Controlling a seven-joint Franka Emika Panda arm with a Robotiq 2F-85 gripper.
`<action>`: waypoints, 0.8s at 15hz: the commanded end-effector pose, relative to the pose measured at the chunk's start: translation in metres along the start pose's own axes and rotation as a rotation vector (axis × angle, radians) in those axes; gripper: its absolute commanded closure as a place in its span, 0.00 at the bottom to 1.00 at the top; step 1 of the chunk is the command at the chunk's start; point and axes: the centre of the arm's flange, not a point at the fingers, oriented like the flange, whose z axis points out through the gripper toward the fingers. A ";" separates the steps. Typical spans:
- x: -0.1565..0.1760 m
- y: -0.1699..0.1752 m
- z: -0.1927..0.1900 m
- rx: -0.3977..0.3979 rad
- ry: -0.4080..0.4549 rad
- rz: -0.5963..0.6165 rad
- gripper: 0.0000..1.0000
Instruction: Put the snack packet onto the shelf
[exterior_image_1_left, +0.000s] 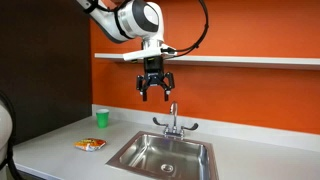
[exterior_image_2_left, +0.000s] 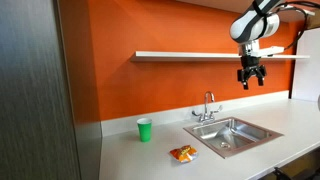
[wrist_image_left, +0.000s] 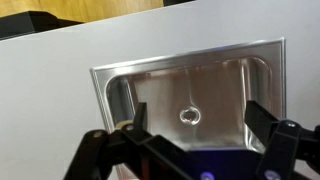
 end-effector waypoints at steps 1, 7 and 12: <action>0.000 0.000 0.000 0.000 0.000 0.001 0.00; 0.027 -0.047 0.005 0.008 0.012 -0.189 0.00; 0.046 -0.110 0.005 -0.014 0.015 -0.368 0.00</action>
